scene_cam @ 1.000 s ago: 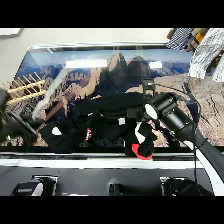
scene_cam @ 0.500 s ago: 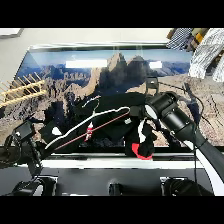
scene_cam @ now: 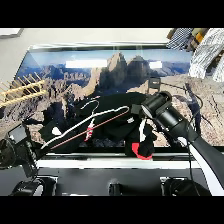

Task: Fold the clothes and pants, and hang the long-sleeved shirts on hangers.

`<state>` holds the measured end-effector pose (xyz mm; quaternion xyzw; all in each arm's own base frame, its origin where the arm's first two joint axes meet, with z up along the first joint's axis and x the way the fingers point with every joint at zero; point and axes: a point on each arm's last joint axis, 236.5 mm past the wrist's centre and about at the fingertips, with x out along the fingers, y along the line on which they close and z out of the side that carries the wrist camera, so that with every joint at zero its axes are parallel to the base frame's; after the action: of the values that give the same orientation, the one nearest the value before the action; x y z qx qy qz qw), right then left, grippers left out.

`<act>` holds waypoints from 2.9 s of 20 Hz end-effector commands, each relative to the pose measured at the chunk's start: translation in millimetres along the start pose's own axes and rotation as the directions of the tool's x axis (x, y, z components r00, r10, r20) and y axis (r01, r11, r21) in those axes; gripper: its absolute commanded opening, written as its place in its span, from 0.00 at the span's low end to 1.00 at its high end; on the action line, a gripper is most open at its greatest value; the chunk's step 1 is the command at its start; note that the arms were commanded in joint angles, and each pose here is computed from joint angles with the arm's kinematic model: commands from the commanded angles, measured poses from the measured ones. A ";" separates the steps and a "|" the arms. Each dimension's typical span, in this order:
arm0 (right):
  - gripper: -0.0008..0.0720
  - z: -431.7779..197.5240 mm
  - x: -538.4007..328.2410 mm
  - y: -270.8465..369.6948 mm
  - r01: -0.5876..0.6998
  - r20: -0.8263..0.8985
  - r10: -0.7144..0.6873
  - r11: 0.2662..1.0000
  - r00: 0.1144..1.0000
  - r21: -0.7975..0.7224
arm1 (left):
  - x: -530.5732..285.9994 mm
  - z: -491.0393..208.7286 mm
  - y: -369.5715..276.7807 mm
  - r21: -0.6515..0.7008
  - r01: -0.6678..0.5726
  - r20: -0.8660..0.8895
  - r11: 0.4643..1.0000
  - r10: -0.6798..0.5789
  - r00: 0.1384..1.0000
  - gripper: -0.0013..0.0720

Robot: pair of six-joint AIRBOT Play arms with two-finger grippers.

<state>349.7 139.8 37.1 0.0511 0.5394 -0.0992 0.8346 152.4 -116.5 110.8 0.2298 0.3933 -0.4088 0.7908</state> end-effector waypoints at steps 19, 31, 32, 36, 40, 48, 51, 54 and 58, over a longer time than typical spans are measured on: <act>0.07 8.1 -11.7 23.8 -0.193 -0.018 0.197 0.973 0.980 0.130 | 36.6 16.9 13.8 0.014 0.124 -0.002 0.992 -0.124 0.992 0.06; 0.07 29.2 -96.6 36.4 -0.319 0.002 0.321 0.944 0.947 -0.080 | 59.9 31.7 7.2 0.128 0.263 0.031 0.956 -0.269 0.963 0.06; 0.07 32.2 -107.7 36.4 -0.328 0.005 0.330 0.940 0.944 -0.095 | 62.5 31.4 8.1 0.140 0.269 0.028 0.953 -0.276 0.961 0.06; 0.07 18.8 -141.5 35.3 -0.365 -0.073 0.358 0.921 0.931 -0.134 | 75.1 53.4 24.1 0.166 0.229 0.115 0.959 -0.249 0.962 0.06; 0.07 10.1 -164.8 38.9 -0.412 -0.117 0.398 0.899 0.910 -0.146 | 88.9 61.6 22.7 0.182 0.286 0.144 0.941 -0.313 0.939 0.06; 0.07 5.8 -166.6 54.8 -0.467 -0.146 0.448 0.874 0.882 -0.135 | 128.8 73.0 18.1 0.209 0.341 0.147 0.917 -0.374 0.916 0.06; 0.07 5.7 -167.1 55.7 -0.471 -0.146 0.452 0.872 0.880 -0.135 | 143.5 73.6 10.0 0.213 0.369 0.126 0.905 -0.400 0.908 0.06; 0.07 7.2 -168.6 59.0 -0.483 -0.140 0.466 0.865 0.873 -0.133 | 156.2 76.9 6.7 0.223 0.365 0.119 0.904 -0.397 0.910 0.06; 0.07 5.7 -171.4 62.2 -0.500 -0.145 0.482 0.855 0.864 -0.140 | 161.8 83.3 9.1 0.229 0.332 0.132 0.915 -0.368 0.920 0.06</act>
<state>301.2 215.5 192.6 0.1190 0.5591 0.1599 0.8048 247.5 -239.0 30.9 0.1936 0.3200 -0.6077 0.7005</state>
